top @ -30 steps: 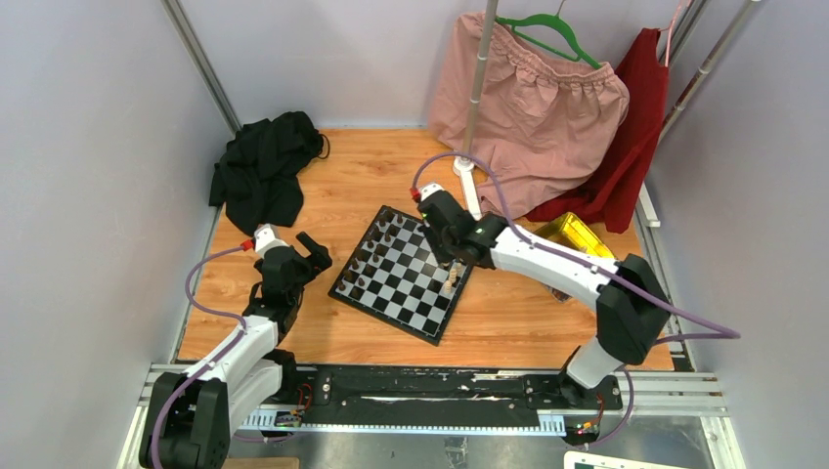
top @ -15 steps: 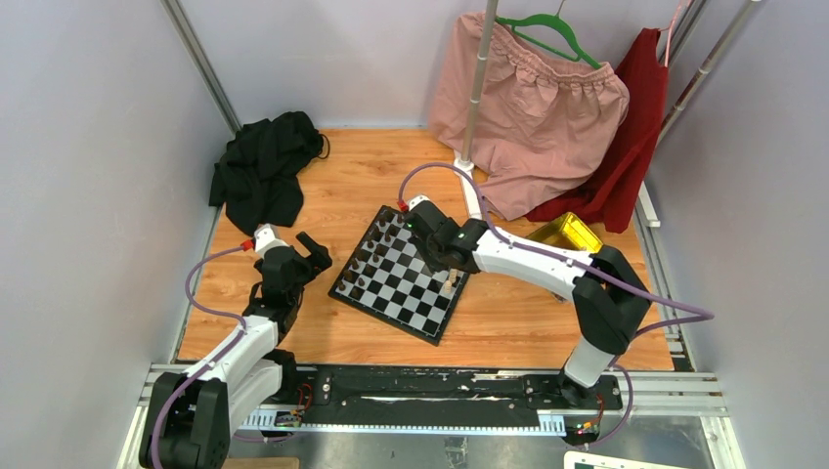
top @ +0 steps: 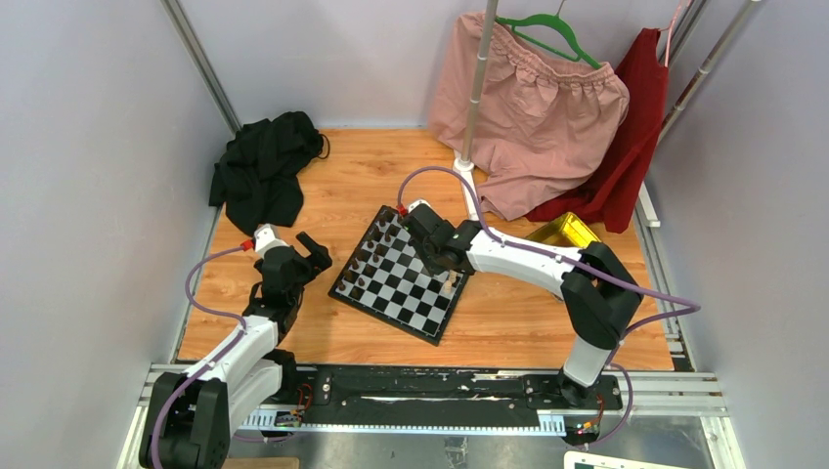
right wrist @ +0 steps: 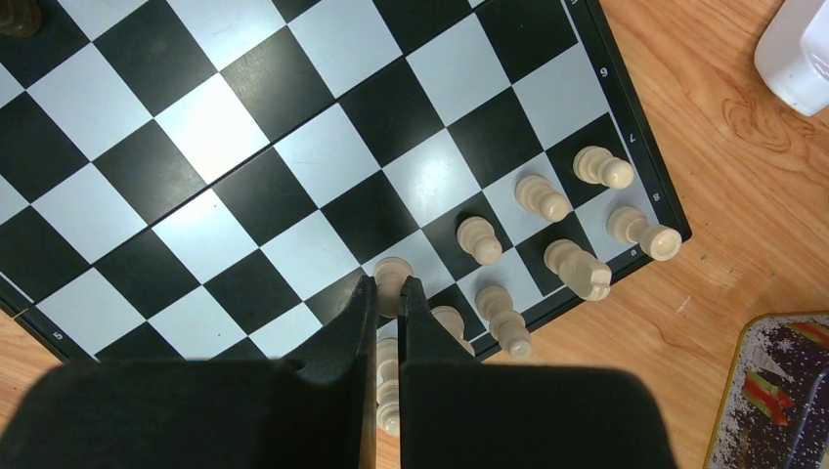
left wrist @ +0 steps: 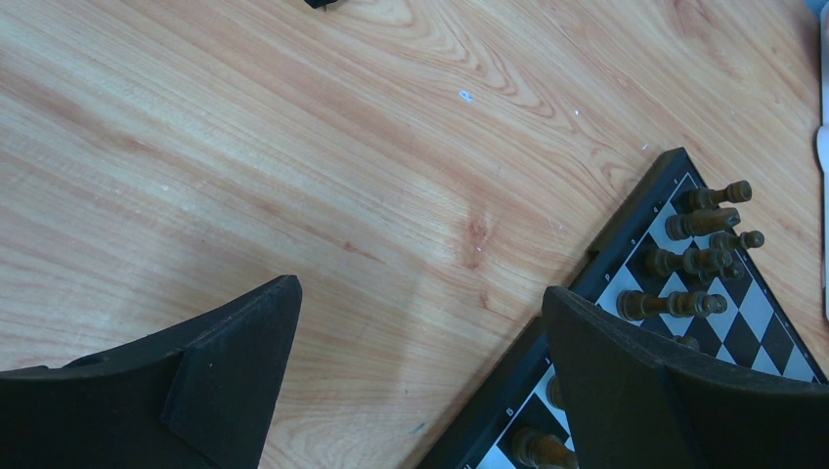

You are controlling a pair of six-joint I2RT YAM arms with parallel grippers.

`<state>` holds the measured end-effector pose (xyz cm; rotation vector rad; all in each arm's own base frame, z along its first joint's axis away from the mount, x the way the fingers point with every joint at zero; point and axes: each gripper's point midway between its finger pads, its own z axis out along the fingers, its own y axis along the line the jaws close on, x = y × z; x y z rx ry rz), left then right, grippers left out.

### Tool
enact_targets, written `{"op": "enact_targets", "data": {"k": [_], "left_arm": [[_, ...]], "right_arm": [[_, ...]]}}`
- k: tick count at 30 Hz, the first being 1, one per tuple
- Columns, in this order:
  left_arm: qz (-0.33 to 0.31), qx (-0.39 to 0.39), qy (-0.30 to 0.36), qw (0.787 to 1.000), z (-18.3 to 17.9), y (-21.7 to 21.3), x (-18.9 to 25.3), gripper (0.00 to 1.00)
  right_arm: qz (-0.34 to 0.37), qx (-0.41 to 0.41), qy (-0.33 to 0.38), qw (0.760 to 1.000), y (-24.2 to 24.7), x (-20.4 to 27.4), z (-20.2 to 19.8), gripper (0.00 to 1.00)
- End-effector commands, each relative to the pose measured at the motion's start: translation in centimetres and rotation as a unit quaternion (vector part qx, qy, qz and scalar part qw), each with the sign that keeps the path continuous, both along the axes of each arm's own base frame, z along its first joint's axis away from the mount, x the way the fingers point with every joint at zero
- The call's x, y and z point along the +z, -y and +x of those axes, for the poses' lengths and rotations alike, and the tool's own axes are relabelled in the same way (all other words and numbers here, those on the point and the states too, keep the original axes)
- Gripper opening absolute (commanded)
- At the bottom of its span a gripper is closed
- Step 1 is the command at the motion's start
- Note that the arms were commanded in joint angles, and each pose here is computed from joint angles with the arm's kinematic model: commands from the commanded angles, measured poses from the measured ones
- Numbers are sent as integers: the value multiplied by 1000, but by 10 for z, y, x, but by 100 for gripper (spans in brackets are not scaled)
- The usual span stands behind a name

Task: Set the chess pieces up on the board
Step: Place the chess piece on the chessboard.

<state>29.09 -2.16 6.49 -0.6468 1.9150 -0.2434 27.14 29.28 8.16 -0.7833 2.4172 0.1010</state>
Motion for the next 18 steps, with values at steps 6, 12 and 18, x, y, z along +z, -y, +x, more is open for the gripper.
{"op": "enact_targets", "data": {"k": [6,12,18], "left_arm": [[3,3,13,1000,3,-2,4,100],[4,3,13,1000,3,-3,4,100],[4,3,13,1000,3,-3,3,100]], "right_arm": [[-15,-30,-19,999,19,-18,3,0],[-12,-34,-27,999,22,-24,3,0],[-11,-32,-36,999,21,-30,1,0]]}}
